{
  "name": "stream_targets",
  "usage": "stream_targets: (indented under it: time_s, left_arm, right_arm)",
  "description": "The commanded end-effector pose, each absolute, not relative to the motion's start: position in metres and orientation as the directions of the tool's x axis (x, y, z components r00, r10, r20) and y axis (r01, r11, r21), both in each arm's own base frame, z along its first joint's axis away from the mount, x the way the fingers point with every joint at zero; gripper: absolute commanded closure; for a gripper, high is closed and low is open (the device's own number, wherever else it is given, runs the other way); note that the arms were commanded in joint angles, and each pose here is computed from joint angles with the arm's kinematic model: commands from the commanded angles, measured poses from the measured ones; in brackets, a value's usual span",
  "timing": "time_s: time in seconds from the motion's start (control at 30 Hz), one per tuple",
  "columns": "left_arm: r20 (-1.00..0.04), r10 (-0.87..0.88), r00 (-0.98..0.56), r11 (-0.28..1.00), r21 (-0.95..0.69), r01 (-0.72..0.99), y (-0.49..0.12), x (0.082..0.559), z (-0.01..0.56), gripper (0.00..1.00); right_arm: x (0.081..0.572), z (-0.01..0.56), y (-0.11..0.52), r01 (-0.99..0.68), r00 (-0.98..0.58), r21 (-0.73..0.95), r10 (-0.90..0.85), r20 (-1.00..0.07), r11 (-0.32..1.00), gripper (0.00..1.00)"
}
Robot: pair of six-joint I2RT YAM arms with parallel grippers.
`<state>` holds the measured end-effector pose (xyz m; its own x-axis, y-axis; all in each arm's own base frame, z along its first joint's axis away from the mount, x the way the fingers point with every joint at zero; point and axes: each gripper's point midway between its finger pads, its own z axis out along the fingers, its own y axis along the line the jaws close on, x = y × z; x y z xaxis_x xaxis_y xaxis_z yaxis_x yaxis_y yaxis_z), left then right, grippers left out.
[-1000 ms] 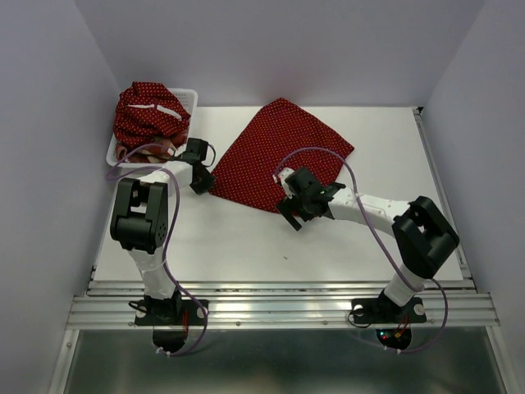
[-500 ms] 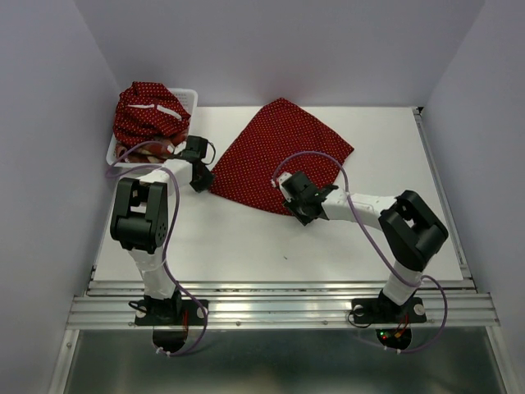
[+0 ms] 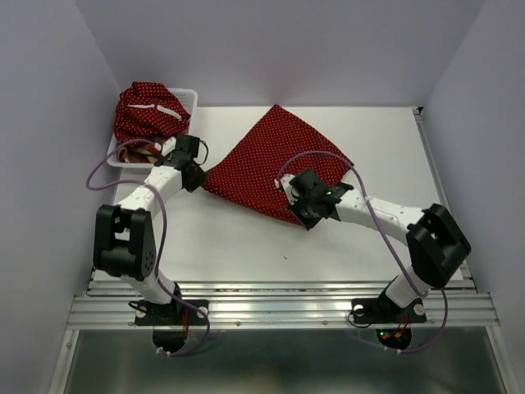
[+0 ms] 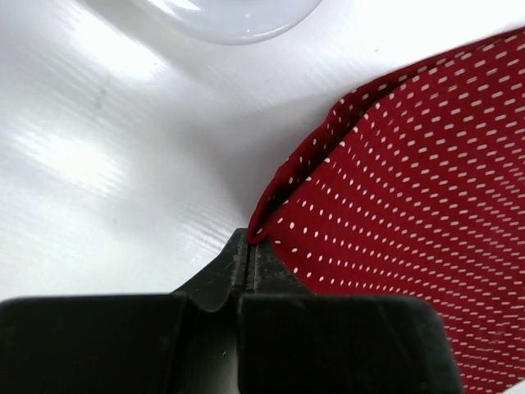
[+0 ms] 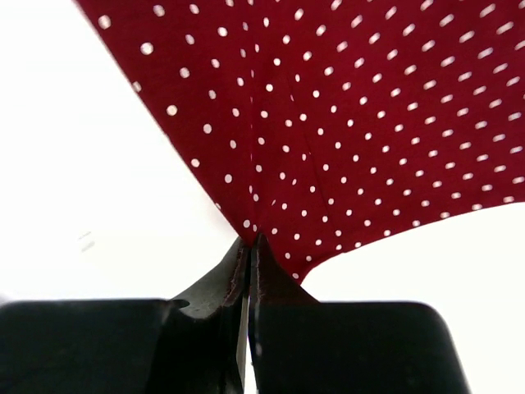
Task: Fold and stack the skirts
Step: Fold the skirt
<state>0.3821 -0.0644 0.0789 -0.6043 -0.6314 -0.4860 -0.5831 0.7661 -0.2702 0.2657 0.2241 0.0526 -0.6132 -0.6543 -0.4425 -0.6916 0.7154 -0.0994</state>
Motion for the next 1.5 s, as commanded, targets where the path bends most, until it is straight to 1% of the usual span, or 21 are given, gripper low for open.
stream_targets:
  time_s: [0.0, 0.03, 0.07, 0.13, 0.2, 0.3, 0.33, 0.43, 0.5, 0.53, 0.63, 0.73, 0.83, 0.93, 1.07, 1.2, 1.23, 1.27, 1.47]
  left_arm:
    - [-0.534, -0.648, -0.543, 0.731, -0.236, -0.641, -0.040, 0.351, 0.105, 1.00]
    - [-0.524, -0.651, -0.549, 0.729, -0.228, -0.646, -0.038, 0.341, 0.108, 1.00]
    - [-0.519, -0.651, -0.553, 0.729, -0.227, -0.645, -0.038, 0.336, 0.110, 1.00]
    - [-0.514, -0.652, -0.558, 0.730, -0.227, -0.644, -0.038, 0.327, 0.115, 1.00]
    - [-0.526, -0.654, -0.543, 0.728, -0.244, -0.641, -0.036, 0.320, 0.131, 1.00]
    - [-0.571, -0.661, -0.487, 0.725, -0.321, -0.610, -0.037, 0.326, 0.168, 1.00]
    - [-0.593, -0.665, -0.453, 0.726, -0.372, -0.579, -0.039, 0.333, 0.187, 1.00]
    - [-0.636, -0.657, -0.405, 0.735, -0.420, -0.531, -0.040, 0.344, 0.212, 1.00]
    - [-0.652, -0.661, -0.370, 0.734, -0.461, -0.499, -0.043, 0.359, 0.227, 1.00]
    - [-0.656, -0.659, -0.369, 0.741, -0.483, -0.466, -0.049, 0.366, 0.238, 1.00]
    - [-0.658, -0.654, -0.373, 0.751, -0.503, -0.429, -0.058, 0.387, 0.242, 1.00]
    - [-0.660, -0.651, -0.374, 0.757, -0.533, -0.378, -0.070, 0.411, 0.250, 1.00]
    - [-0.670, -0.647, -0.364, 0.762, -0.559, -0.326, -0.082, 0.442, 0.269, 1.00]
    - [-0.691, -0.632, -0.350, 0.775, -0.564, -0.285, -0.089, 0.458, 0.283, 1.00]
    - [-0.715, -0.608, -0.346, 0.793, -0.567, -0.222, -0.108, 0.491, 0.300, 1.00]
    - [-0.726, -0.580, -0.369, 0.811, -0.554, -0.185, -0.125, 0.517, 0.300, 1.00]
    - [-0.734, -0.581, -0.352, 0.810, -0.562, -0.167, -0.129, 0.523, 0.312, 1.00]
    - [-0.729, -0.573, -0.373, 0.816, -0.551, -0.176, -0.132, 0.531, 0.299, 1.00]
    - [-0.750, -0.543, -0.377, 0.832, -0.540, -0.124, -0.153, 0.570, 0.293, 1.00]
  right_arm:
    - [0.215, 0.094, 0.241, -0.736, -0.639, 0.135, -0.617, -0.459, 0.663, 0.99]
    - [0.206, 0.098, 0.242, -0.743, -0.643, 0.171, -0.618, -0.453, 0.647, 0.99]
    - [0.204, 0.104, 0.241, -0.746, -0.637, 0.172, -0.614, -0.466, 0.643, 0.99]
    - [0.194, 0.108, 0.235, -0.755, -0.633, 0.181, -0.629, -0.452, 0.630, 0.99]
    - [0.191, 0.114, 0.235, -0.760, -0.627, 0.191, -0.621, -0.471, 0.622, 0.99]
    - [0.190, 0.118, 0.236, -0.755, -0.632, 0.201, -0.609, -0.480, 0.624, 0.99]
    - [0.192, 0.121, 0.236, -0.750, -0.633, 0.194, -0.600, -0.489, 0.633, 0.99]
    - [0.199, 0.127, 0.236, -0.743, -0.628, 0.167, -0.589, -0.509, 0.648, 0.99]
    - [0.206, 0.133, 0.235, -0.732, -0.626, 0.144, -0.575, -0.528, 0.666, 0.99]
    - [0.215, 0.136, 0.231, -0.714, -0.624, 0.102, -0.562, -0.543, 0.693, 0.99]
    - [0.232, 0.147, 0.222, -0.642, -0.646, 0.046, -0.507, -0.570, 0.765, 0.99]
    - [0.249, 0.153, 0.211, -0.585, -0.659, 0.009, -0.469, -0.588, 0.811, 0.99]
    - [0.267, 0.159, 0.202, -0.531, -0.678, -0.006, -0.429, -0.597, 0.847, 0.99]
    - [0.288, 0.168, 0.191, -0.471, -0.691, -0.014, -0.379, -0.616, 0.882, 1.00]
    - [0.303, 0.171, 0.184, -0.433, -0.717, 0.028, -0.325, -0.617, 0.901, 0.99]
    - [0.314, 0.165, 0.176, -0.392, -0.746, 0.042, -0.291, -0.598, 0.919, 0.99]
    - [0.315, 0.164, 0.177, -0.392, -0.749, 0.042, -0.292, -0.595, 0.919, 0.99]
    - [0.320, 0.163, 0.173, -0.376, -0.755, 0.039, -0.281, -0.593, 0.926, 0.99]
    - [0.340, 0.161, 0.169, -0.338, -0.758, 0.016, -0.262, -0.597, 0.941, 0.99]
